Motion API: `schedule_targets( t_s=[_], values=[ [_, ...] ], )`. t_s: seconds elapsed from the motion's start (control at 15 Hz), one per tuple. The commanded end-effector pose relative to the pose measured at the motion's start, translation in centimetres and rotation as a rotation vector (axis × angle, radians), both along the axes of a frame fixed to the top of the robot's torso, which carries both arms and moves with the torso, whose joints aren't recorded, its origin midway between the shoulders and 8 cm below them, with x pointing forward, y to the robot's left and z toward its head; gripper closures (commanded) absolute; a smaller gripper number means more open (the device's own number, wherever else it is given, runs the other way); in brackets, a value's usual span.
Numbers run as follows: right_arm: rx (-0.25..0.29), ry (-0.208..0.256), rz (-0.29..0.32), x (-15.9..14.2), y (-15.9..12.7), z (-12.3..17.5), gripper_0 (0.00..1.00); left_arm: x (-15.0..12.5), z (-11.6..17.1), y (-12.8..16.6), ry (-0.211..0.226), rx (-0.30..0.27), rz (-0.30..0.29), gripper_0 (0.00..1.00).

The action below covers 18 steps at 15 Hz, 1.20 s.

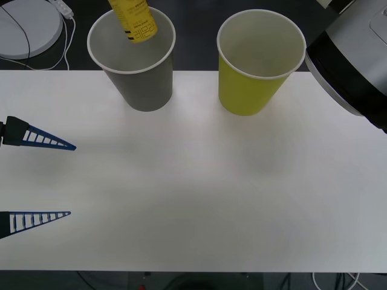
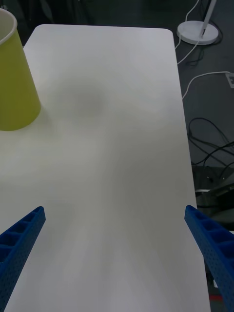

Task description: Put the can into the green bin and the plastic bottle into the gray bin

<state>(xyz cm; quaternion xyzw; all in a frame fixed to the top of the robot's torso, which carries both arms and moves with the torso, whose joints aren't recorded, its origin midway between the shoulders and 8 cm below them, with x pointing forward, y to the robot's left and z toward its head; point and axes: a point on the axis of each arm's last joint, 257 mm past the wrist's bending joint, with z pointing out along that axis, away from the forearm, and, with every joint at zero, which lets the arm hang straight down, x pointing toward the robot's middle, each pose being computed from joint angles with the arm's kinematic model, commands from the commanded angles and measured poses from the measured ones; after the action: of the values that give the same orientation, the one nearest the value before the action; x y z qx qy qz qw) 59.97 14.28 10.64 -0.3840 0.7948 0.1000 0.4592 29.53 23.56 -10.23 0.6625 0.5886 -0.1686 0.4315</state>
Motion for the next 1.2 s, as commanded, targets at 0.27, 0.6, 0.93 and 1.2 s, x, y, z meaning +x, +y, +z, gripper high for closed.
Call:
schedule_targets(
  t_s=[0.27,0.6,0.93,1.2],
  values=[
    [0.035,-0.001,0.000,0.34,0.66,0.05,0.00,0.00,0.00,0.00,0.000,0.000,0.000,0.00],
    [0.045,-0.012,0.006,0.53,0.86,0.26,0.00,0.00,0.00,0.00,0.000,0.000,0.000,0.00],
    [0.044,-0.021,0.012,0.57,0.94,0.39,0.00,0.00,0.00,0.00,0.000,0.000,0.000,0.00],
    [0.034,-0.032,0.026,0.66,0.73,0.52,0.00,0.00,0.00,0.00,0.000,0.000,0.000,0.00]
  ],
)
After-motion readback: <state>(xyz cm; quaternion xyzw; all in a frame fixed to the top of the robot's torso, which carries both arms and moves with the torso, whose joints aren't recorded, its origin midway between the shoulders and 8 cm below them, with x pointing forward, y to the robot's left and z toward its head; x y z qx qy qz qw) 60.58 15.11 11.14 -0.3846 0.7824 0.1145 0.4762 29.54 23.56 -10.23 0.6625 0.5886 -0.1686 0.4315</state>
